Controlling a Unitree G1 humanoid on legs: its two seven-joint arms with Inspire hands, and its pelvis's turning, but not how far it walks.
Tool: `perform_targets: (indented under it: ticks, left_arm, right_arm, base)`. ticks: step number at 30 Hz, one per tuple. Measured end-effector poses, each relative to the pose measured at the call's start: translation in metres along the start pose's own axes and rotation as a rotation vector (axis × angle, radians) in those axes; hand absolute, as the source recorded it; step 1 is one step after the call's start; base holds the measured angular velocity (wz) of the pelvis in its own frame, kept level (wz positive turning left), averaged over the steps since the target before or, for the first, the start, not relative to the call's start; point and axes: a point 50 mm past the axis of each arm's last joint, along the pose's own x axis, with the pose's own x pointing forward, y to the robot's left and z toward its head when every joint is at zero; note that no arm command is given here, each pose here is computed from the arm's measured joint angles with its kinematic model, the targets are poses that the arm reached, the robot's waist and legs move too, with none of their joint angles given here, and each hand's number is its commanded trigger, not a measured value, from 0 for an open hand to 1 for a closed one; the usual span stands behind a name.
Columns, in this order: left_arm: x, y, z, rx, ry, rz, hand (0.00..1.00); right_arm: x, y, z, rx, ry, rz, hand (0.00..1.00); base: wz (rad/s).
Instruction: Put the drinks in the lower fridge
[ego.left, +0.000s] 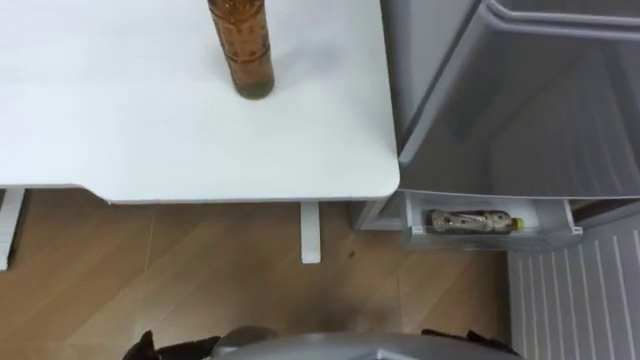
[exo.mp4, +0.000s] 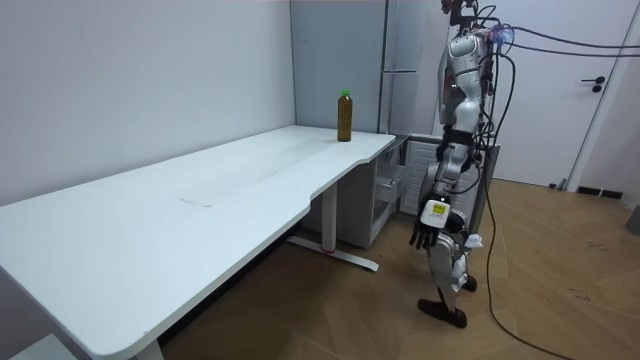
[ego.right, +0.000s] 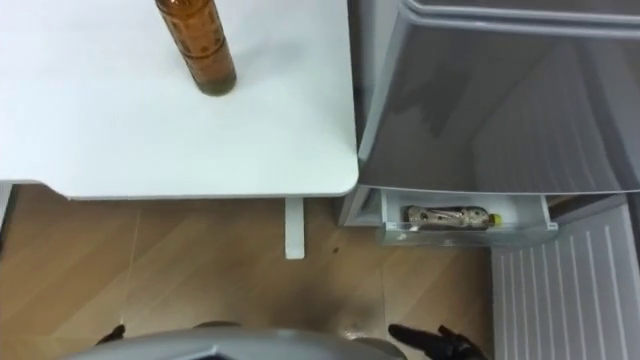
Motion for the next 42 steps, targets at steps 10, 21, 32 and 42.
perform_targets:
  ticks: [10,21,32,42]
  left_arm:
    - [0.001,0.016,0.044,-0.422,-0.135,0.240,0.00]
    - [-0.058,0.016,0.173,-0.686,-0.679,0.478,0.00]
    - [-0.120,0.019,0.212,-0.673,-1.086,0.614,0.00]
    - [-0.173,-0.021,0.239,-0.577,-1.375,0.315,0.00]
  right_arm:
    - [0.002,0.004,0.013,-0.082,-0.063,-0.100,0.00]
    - [0.001,0.003,0.009,-0.110,-0.071,-0.158,0.00]
    - [0.000,0.000,0.000,-0.126,-0.049,-0.165,0.00]
    - [0.003,0.013,0.012,-0.145,-0.085,-0.093,0.00]
  base:
    - [0.00]
    - [0.14]
    - [0.00]
    - [0.03]
